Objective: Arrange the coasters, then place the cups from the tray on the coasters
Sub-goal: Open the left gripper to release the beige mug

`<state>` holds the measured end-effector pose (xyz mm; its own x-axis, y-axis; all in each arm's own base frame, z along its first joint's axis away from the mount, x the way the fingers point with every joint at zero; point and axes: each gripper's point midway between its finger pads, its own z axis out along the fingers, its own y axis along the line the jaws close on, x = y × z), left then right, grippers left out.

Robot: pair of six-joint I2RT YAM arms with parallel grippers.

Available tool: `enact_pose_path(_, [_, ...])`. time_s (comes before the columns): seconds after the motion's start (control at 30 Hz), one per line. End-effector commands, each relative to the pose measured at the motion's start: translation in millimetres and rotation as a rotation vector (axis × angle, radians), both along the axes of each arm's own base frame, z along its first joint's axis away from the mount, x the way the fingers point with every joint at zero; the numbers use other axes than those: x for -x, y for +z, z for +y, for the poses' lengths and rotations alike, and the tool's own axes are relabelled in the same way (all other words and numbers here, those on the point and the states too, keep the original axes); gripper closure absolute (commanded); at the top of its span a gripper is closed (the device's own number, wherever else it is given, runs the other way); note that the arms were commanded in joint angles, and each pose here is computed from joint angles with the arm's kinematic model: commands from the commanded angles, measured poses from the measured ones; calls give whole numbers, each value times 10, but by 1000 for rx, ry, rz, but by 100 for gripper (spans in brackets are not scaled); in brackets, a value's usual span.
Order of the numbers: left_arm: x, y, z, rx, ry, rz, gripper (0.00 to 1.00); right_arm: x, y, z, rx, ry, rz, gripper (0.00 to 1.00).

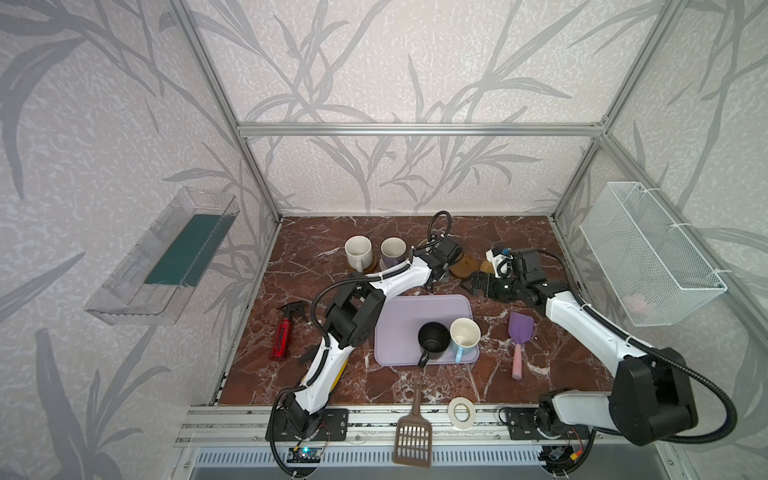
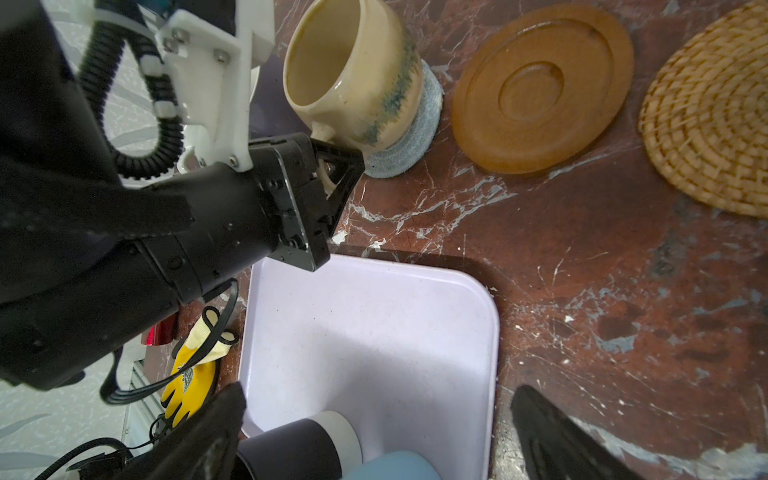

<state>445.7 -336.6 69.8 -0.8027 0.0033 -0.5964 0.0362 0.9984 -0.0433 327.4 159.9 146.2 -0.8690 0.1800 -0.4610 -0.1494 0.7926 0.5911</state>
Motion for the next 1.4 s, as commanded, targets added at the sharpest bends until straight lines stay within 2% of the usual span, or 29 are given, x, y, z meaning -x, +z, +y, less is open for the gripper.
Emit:
enact_pose_path(0.0, [-129, 633, 21, 63, 24, -139, 100, -40, 52, 16, -11, 3, -16, 1])
enact_pose_path(0.3, [-50, 400, -26, 111, 24, -87, 100, -33, 18, 25, -17, 5, 0, 1])
enact_pose_path(0.5, [-2, 276, -15, 89, 12, -53, 100, -25, 25, 35, -24, 6, 3, 1])
enact_pose_path(0.63, [32, 259, 40, 82, 22, -50, 84, -25, 29, 27, -25, -1, -3, 1])
enact_pose_path(0.77, [43, 249, 49, 82, 22, -51, 64, -35, 16, 49, -35, 4, 11, 1])
enact_pose_path(0.97, [54, 328, 47, 100, 18, -65, 43, -17, 37, 41, -31, 5, 6, 1])
enact_pose_path(1.07, [65, 416, 32, 138, 18, -86, 43, -4, 58, 30, -25, 5, 4, 1])
enact_pose_path(1.2, [119, 472, -20, 192, 7, -67, 54, 12, 67, 24, -24, 3, 5, 1])
enact_pose_path(1.37, [252, 422, -47, 247, 9, -19, 55, 17, 101, 33, -32, -3, 2, 1])
